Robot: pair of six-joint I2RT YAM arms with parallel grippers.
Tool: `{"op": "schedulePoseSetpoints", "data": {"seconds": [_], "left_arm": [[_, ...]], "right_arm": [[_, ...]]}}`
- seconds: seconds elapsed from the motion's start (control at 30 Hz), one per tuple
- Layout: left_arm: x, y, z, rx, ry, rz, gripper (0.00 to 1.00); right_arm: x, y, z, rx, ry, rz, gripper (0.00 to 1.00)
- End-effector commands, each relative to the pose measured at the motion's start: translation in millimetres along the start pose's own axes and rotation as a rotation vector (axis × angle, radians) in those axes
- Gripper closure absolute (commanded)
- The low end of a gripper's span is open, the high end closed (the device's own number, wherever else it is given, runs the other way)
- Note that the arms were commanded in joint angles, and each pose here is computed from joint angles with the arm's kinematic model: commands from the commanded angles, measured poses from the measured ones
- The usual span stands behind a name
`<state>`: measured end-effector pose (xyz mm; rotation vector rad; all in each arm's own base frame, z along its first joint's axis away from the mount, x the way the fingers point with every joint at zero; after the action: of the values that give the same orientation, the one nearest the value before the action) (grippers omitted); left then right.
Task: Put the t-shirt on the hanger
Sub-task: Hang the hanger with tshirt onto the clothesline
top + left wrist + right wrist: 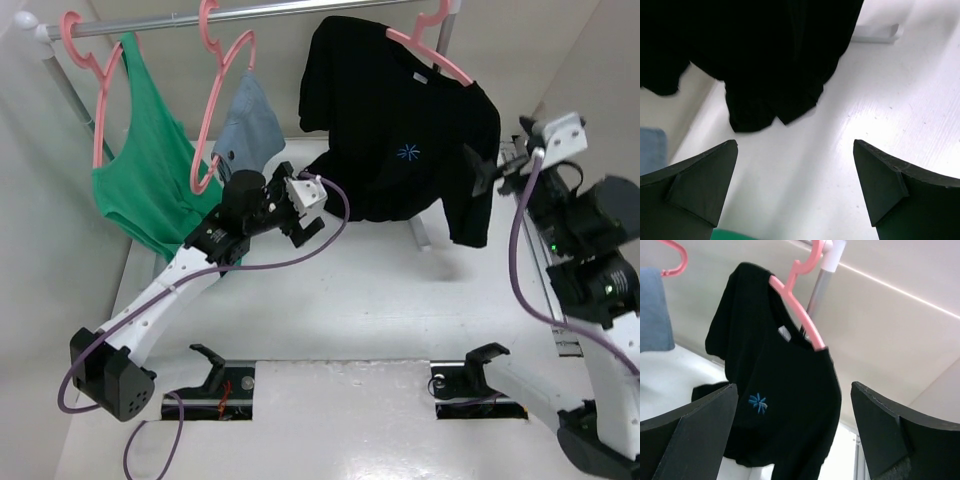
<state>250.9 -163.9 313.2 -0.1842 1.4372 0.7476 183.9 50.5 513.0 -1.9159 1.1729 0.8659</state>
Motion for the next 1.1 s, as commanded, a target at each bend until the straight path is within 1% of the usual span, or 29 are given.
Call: {"op": "schedulePoseSetpoints", "data": {"seconds": [0.0, 0.03, 0.07, 0.1, 0.13, 0.17, 0.2, 0.23, 0.27, 0.3, 0.33, 0.37, 0.4, 0.43, 0.47, 0.5, 0.53, 0.7, 0.77, 0.9, 1.07], "left_arm": [[8.1, 6.2, -6.2, -0.078, 0.092, -0.035, 0.0], [16.3, 4.2, -5.2, -0.141, 0.162, -0.025, 0.0], [23.3, 5.7, -6.6, -0.173, 0.201, -0.019, 0.0], [41.9, 5.4, -10.8, -0.198, 0.239, 0.019, 0.0], [60.8, 5.9, -14.2, -0.243, 0.285, 0.054, 0.0], [59.8, 6.0, -12.3, -0.27, 0.293, 0.045, 0.0], [82.0, 5.8, -16.9, -0.288, 0.301, 0.091, 0.0], [89.5, 8.0, -18.1, -0.318, 0.312, 0.091, 0.0], [95.2, 9.4, -14.8, -0.388, 0.306, 0.079, 0.0], [103.3, 10.4, -15.2, -0.422, 0.313, 0.078, 0.0], [120.8, 13.1, -18.8, -0.453, 0.314, 0.101, 0.0], [127.0, 14.8, -18.6, -0.486, 0.312, 0.098, 0.0], [131.9, 15.6, -16.2, -0.54, 0.308, 0.089, 0.0], [143.8, 18.7, -19.2, -0.562, 0.308, 0.104, 0.0], [146.8, 21.0, -20.0, -0.584, 0.32, 0.095, 0.0], [151.6, 22.3, -19.7, -0.611, 0.319, 0.104, 0.0], [152.7, 23.1, -20.8, -0.613, 0.329, 0.088, 0.0], [167.6, 25.3, -28.4, -0.614, 0.379, 0.096, 0.0], [169.0, 26.5, -29.9, -0.615, 0.391, 0.091, 0.0], [179.7, 28.9, -34.5, -0.613, 0.403, 0.117, 0.0], [178.5, 28.5, -34.0, -0.614, 0.402, 0.108, 0.0]], "right_arm": [[40.6, 12.1, 28.9, -0.105, 0.026, 0.088, 0.01], [53.8, 15.6, 37.6, -0.13, 0.016, 0.127, 0.01], [66.7, 19.8, 46.4, -0.153, -0.001, 0.167, 0.01], [91.2, 28.7, 63.1, -0.194, -0.029, 0.24, 0.01], [103.4, 33.3, 73.5, -0.204, -0.087, 0.275, 0.01], [115.4, 38.7, 82.0, -0.215, -0.109, 0.304, 0.01], [127.7, 43.9, 90.4, -0.208, -0.146, 0.336, 0.01], [151.2, 53.7, 107.5, -0.193, -0.223, 0.381, 0.01], [163.5, 58.5, 115.5, -0.172, -0.262, 0.407, 0.01], [175.4, 62.9, 120.9, -0.128, -0.288, 0.436, 0.01], [193.7, 70.3, 131.8, -0.105, -0.311, 0.454, 0.01], [201.0, 73.4, 136.3, -0.071, -0.35, 0.466, 0.01], [209.6, 76.5, 136.2, 0.007, -0.358, 0.491, 0.01], [217.1, 80.2, 138.8, 0.062, -0.393, 0.521, 0.01], [224.5, 85.1, 142.5, 0.115, -0.438, 0.543, 0.01], [226.8, 87.0, 142.0, 0.135, -0.433, 0.549, 0.01], [226.2, 88.1, 139.8, 0.166, -0.436, 0.547, 0.01], [235.5, 93.8, 139.1, 0.233, -0.429, 0.574, 0.01], [237.0, 93.0, 140.0, 0.23, -0.427, 0.584, 0.01], [241.1, 93.6, 143.5, 0.224, -0.438, 0.619, 0.01], [241.7, 94.3, 144.3, 0.238, -0.458, 0.628, 0.01]]}}
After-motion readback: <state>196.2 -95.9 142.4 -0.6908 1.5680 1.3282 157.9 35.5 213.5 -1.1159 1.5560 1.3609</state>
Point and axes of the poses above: each gripper's point midway between its finger pads, its own y axis back along the fingers, its own z axis along the line the jaws close on, x = y × z, the point moved 10 cm from there along y, back along the fingers, and after that the axes turned 12 degrees about y, right-handed, at the moved point
